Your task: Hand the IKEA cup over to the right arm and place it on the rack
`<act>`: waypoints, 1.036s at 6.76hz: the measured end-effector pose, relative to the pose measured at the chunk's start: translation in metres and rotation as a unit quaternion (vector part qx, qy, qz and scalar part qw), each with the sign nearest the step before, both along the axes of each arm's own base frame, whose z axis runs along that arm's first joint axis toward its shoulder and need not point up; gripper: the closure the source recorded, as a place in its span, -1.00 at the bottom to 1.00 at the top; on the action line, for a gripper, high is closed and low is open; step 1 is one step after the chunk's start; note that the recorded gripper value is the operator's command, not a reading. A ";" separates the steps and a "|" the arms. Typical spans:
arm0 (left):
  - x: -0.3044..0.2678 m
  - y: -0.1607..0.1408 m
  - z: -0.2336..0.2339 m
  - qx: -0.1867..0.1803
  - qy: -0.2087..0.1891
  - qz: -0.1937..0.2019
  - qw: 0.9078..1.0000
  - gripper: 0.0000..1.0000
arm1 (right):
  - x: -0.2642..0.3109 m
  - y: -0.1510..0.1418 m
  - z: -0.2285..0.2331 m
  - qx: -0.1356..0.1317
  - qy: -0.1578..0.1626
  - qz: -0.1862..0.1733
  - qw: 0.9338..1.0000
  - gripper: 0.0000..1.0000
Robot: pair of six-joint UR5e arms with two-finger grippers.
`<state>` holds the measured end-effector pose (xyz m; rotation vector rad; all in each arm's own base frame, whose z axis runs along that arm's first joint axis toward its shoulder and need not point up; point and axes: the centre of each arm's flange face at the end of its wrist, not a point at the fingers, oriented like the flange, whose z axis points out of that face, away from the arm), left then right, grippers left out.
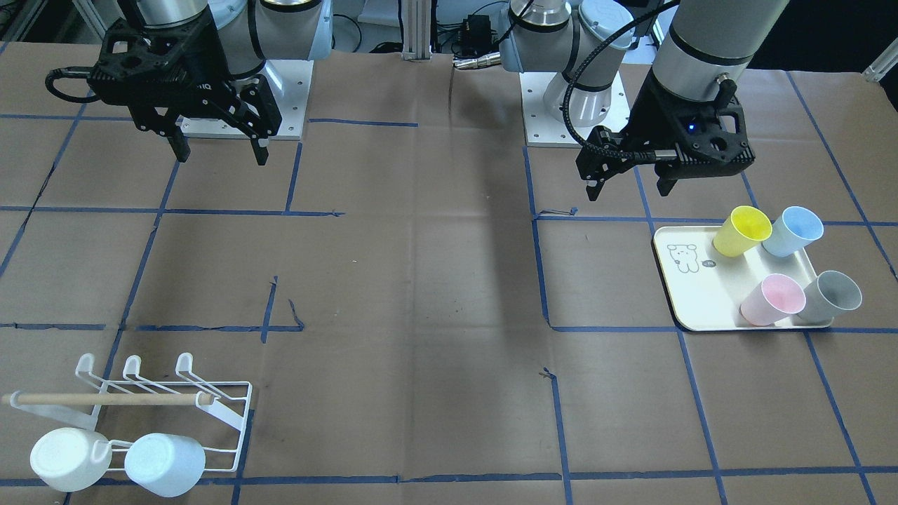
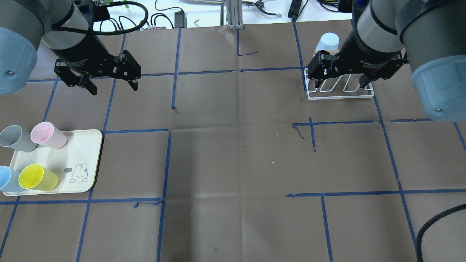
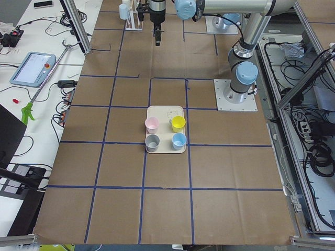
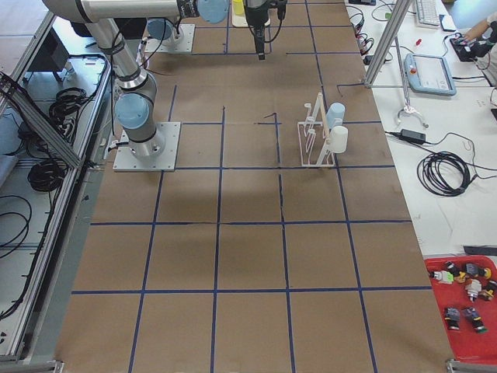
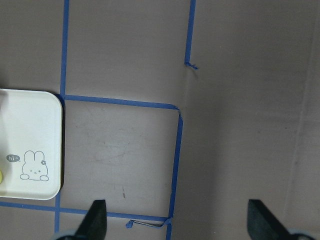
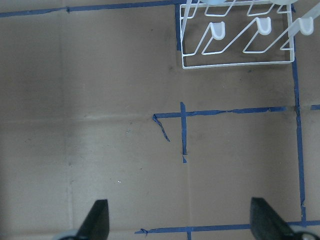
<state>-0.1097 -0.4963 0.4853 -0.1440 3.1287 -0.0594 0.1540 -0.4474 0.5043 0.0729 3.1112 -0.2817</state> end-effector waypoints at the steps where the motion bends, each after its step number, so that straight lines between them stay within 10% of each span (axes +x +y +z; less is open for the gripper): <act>1: 0.000 -0.001 0.000 0.000 0.000 -0.002 1.000 -0.99 | 0.000 0.000 0.000 0.000 0.000 0.000 1.000 -1.00; 7: -0.001 -0.001 -0.001 0.000 0.002 -0.015 1.000 -0.99 | 0.000 -0.001 0.000 0.000 0.000 -0.001 1.000 -1.00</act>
